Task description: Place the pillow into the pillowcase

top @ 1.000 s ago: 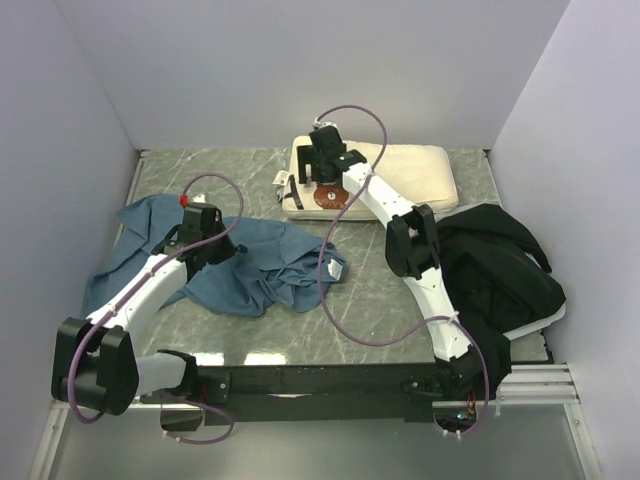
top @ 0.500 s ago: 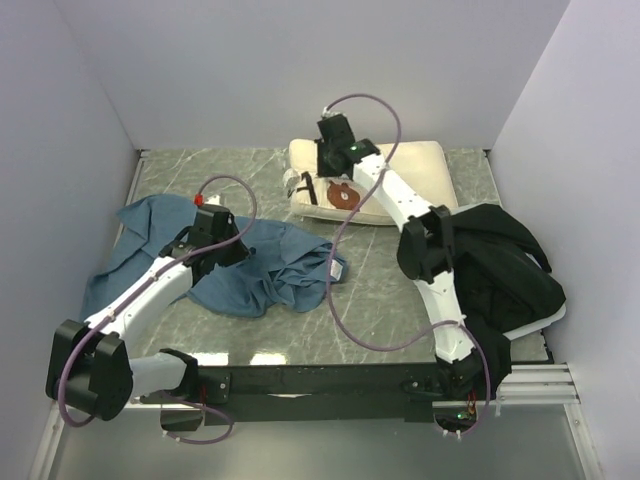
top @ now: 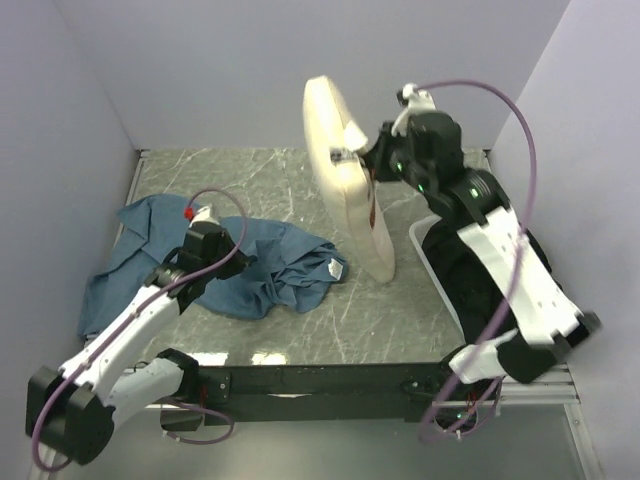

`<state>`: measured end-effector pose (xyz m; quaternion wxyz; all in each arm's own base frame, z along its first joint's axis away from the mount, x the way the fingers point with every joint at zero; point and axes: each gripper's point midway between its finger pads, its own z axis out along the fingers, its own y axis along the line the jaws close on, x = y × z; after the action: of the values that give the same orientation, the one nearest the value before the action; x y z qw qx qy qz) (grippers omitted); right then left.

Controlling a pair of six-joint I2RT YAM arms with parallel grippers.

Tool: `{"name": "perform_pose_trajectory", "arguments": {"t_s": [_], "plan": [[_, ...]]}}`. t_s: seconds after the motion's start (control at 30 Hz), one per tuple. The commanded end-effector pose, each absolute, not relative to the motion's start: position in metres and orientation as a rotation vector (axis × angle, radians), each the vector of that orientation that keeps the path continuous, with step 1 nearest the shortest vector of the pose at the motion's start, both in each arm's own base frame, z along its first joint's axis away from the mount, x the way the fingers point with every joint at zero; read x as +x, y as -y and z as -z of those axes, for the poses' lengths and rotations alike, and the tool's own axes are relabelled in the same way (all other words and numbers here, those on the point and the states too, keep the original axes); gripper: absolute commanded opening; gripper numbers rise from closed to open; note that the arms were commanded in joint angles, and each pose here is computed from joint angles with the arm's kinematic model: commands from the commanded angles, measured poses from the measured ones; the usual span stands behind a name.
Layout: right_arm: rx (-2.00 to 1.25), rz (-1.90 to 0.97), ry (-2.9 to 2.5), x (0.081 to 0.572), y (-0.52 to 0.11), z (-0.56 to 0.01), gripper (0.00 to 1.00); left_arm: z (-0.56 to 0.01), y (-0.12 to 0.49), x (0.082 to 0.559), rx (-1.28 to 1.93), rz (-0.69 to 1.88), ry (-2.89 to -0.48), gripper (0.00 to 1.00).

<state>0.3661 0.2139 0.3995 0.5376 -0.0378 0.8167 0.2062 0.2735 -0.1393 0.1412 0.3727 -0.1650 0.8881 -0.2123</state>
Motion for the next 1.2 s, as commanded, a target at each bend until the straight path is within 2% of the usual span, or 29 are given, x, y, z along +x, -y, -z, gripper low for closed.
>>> {"name": "perform_pose_trajectory", "arguments": {"t_s": [0.0, 0.13, 0.3, 0.53, 0.73, 0.97, 1.1, 1.17], "plan": [[-0.132, -0.608, -1.839, 0.312, -0.219, -0.425, 0.0, -0.145, 0.128, 0.261, -0.564, 0.571, -2.203, 0.09], [-0.069, -0.598, -1.758, 0.29, -0.196, -0.454, 0.0, -0.136, 0.129, 0.255, -0.586, 0.595, -2.209, 0.11], [-0.002, -0.496, -1.759, 0.289, -0.181, -0.454, 0.0, -0.138, 0.129, 0.256, -0.575, 0.597, -2.2, 0.1], [0.133, -0.493, -1.48, 0.264, -0.129, -0.571, 0.0, -0.15, 0.13, 0.257, -0.565, 0.61, -2.18, 0.11], [0.233, -0.442, -1.296, 0.245, -0.078, -0.63, 0.0, -0.149, 0.132, 0.258, -0.55, 0.613, -2.191, 0.11], [0.361, -0.199, -1.171, 0.21, -0.004, -0.657, 0.0, -0.153, 0.134, 0.26, -0.51, 0.607, -2.203, 0.11], [0.335, -0.214, -1.088, 0.192, 0.004, -0.679, 0.0, -0.154, 0.137, 0.26, -0.493, 0.613, -2.218, 0.11], [0.272, -0.199, -1.095, 0.201, -0.007, -0.685, 0.0, -0.156, 0.138, 0.26, -0.484, 0.619, -2.217, 0.11]]}}
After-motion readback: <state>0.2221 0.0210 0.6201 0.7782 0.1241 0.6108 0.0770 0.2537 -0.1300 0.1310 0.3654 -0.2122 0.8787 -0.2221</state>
